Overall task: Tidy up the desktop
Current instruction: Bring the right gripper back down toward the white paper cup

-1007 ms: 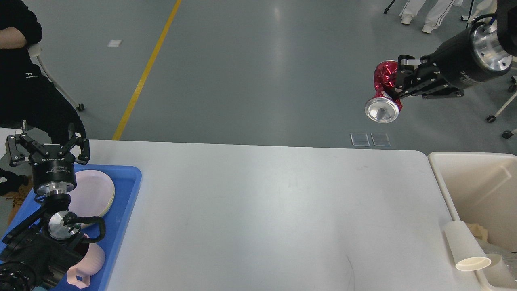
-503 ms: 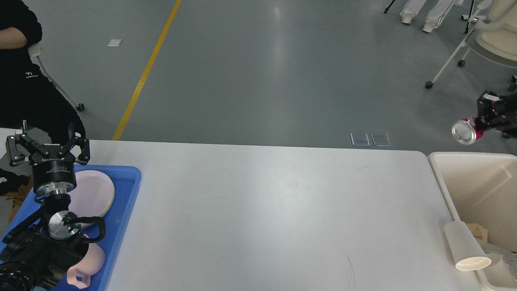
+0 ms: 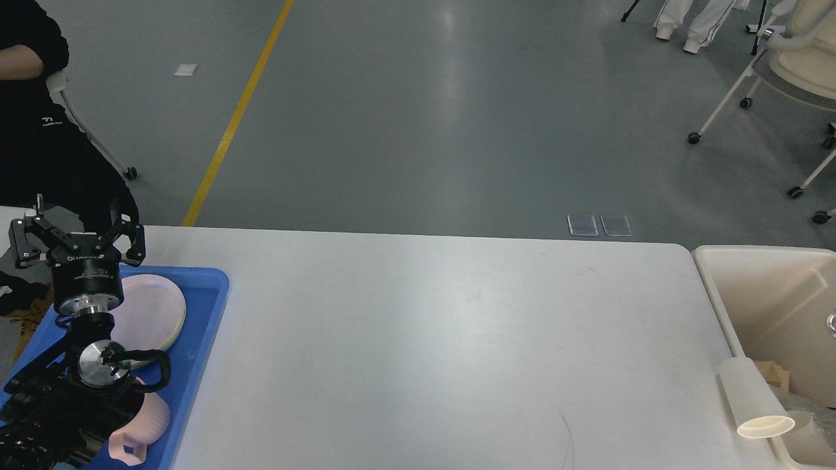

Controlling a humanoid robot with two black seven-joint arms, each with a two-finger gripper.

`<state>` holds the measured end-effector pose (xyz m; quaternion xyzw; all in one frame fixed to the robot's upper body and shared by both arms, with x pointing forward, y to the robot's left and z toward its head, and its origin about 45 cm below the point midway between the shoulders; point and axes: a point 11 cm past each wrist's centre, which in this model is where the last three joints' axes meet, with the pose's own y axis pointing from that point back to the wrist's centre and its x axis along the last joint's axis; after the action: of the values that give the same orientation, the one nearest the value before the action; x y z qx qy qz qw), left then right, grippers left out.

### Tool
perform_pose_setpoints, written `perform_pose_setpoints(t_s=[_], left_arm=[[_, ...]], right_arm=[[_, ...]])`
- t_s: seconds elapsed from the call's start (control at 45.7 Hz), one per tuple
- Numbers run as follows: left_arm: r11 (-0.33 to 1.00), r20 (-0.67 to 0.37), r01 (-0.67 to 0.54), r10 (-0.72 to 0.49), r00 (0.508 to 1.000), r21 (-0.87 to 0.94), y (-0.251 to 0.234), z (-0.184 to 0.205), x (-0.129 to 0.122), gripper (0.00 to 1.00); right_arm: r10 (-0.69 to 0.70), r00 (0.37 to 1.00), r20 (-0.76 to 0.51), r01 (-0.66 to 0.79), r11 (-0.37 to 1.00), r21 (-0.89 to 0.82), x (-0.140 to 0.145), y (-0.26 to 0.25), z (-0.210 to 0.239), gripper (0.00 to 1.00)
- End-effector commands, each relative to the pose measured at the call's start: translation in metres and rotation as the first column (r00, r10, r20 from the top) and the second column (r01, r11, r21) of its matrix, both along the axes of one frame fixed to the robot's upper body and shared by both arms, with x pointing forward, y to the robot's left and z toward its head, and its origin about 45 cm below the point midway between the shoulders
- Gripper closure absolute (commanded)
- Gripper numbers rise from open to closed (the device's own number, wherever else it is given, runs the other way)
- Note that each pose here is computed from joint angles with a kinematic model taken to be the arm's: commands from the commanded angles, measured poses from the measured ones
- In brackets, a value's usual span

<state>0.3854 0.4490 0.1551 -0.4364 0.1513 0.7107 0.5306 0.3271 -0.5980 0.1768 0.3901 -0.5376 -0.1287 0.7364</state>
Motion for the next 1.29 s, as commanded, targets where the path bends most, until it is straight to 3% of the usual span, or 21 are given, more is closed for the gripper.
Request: perform_pose_setpoints(t_s=[0.0,0.175,0.328,0.438,0.569,0.941,1.138,1.269], left_arm=[[1.0,0.0,0.0,0.0,1.0,0.0,0.0,0.0,0.0,0.04],[1.0,0.0,-0.001,0.001,1.0,-0.001,0.0,0.0,0.0,0.04],[1.0,0.0,-0.001,0.001,1.0,-0.001,0.0,0.0,0.0,0.04],[1.0,0.0,0.0,0.0,1.0,0.0,0.0,0.0,0.0,0.04],[1.0,0.0,0.0,0.0,1.0,0.0,0.0,0.0,0.0,0.04],[1.0,0.0,0.0,0.0,1.0,0.0,0.0,0.0,0.0,0.04],[1.0,0.0,-0.001,0.001,1.0,-0.001,0.0,0.0,0.0,0.04],[1.0,0.0,0.0,0.0,1.0,0.0,0.0,0.0,0.0,0.04]], right_arm=[[-0.008,1.0,0.002,0.008,0.998,-0.063,-0.01,0.002,-0.022,0.0],[0.021,1.0,0.023,-0.02,0.999,-0.046,0.007,0.016,-0.02,0.0],[0.12,0.985,0.12,-0.122,0.993,0.01,0.066,0.061,0.02,0.0],[0.273,0.955,0.114,-0.278,0.96,0.029,0.107,0.103,0.075,0.0],[0.462,0.886,0.034,-0.462,0.878,0.126,0.127,0.164,0.127,0.0],[0.8,0.593,-0.095,-0.729,0.583,0.359,0.115,0.292,0.223,0.0],[0.863,0.502,-0.052,-0.813,0.492,0.312,0.108,0.334,0.268,0.0],[0.854,0.513,-0.083,-0.798,0.51,0.321,0.11,0.328,0.246,0.0]])
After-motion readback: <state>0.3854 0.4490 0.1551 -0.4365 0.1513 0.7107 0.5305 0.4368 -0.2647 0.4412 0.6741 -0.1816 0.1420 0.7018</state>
